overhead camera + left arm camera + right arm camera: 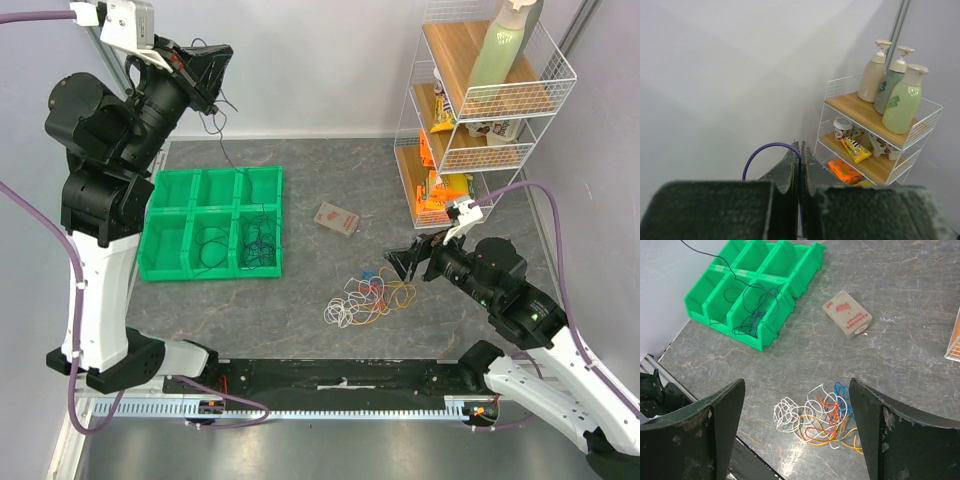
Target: Untangle the cables
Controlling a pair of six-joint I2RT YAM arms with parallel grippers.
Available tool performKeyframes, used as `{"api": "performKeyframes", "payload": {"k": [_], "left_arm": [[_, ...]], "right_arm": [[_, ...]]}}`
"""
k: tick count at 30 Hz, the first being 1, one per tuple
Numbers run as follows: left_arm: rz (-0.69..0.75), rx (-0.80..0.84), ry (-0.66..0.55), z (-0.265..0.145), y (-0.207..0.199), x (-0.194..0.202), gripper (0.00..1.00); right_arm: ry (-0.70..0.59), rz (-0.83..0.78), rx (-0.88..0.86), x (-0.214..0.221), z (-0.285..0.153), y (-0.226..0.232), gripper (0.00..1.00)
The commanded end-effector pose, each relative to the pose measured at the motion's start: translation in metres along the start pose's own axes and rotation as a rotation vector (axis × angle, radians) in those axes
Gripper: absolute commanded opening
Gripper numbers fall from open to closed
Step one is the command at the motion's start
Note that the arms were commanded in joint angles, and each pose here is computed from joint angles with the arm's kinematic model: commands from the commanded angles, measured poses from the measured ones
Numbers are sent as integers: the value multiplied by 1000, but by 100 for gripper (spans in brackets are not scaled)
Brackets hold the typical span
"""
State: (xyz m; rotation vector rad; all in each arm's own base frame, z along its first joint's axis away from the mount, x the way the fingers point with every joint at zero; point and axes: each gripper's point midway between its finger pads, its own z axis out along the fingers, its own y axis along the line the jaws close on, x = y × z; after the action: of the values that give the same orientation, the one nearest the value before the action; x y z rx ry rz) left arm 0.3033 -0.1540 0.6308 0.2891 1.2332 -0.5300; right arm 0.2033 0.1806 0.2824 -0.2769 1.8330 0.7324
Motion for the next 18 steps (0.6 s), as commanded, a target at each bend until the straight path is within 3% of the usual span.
{"api": "performKeyframes", "payload": {"k": [1,6,10,18], "left_arm": [[61,-29,-65,-1,6,-25,2],[27,83,-193,-10,-20,-66,2],[42,18,-272,-23,-11,-85,2],[57,-14,-223,-16,-2,-67,2]], "right_arm": [[-26,5,-24,-5,3,5,92],[-24,13,-23,-3,5,5,92],[-16,23,-48,1,5,8,92],[-14,32,-48,5,4,7,92]]}}
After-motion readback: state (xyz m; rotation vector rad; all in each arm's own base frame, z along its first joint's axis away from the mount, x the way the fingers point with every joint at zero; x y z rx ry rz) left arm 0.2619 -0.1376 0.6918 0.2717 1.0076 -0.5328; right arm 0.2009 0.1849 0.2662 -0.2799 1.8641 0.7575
